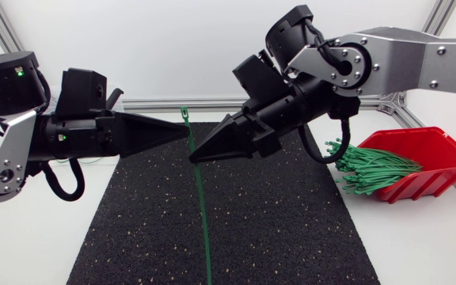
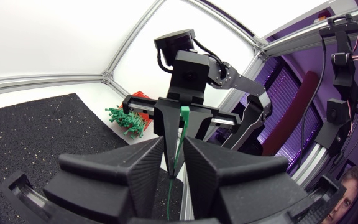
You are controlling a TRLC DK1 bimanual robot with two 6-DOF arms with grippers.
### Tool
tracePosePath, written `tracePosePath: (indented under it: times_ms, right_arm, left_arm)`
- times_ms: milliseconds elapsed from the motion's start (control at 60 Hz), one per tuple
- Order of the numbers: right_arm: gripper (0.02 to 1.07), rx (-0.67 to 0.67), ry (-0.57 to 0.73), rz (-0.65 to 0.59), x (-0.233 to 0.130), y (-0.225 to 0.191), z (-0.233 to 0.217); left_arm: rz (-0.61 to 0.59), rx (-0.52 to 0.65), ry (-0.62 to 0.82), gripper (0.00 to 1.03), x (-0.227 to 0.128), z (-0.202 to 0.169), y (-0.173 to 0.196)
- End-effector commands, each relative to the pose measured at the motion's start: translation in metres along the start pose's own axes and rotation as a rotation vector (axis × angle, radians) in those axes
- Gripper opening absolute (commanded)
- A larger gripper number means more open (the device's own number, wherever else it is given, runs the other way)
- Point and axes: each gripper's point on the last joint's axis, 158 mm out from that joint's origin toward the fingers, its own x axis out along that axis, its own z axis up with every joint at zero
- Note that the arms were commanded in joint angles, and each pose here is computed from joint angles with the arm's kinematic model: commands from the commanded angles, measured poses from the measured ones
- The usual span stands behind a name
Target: Take a green cable tie from the red box, thread the tail through the head to close it, then place it in the transparent bin on the left.
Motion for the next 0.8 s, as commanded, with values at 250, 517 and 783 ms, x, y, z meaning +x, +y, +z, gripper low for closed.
tracePosePath:
  times_ms: [250,517,783]
  right_arm:
    - [0.08,0.021,-0.001,0.005,-0.0005,0.0014,-0.0078]
    - [0.08,0.013,-0.012,-0.004,-0.0042,0.002,-0.0066]
    - [0.08,0.017,-0.021,-0.011,-0.0066,0.0009,-0.0069]
  left_arm:
    - [-0.011,0.033,-0.021,0.26,0.0037,0.0117,-0.0112]
    - [-0.012,0.033,-0.022,0.26,0.0053,0.0114,-0.012]
    - [-0.006,0.032,-0.028,0.26,0.0056,0.0123,-0.0111]
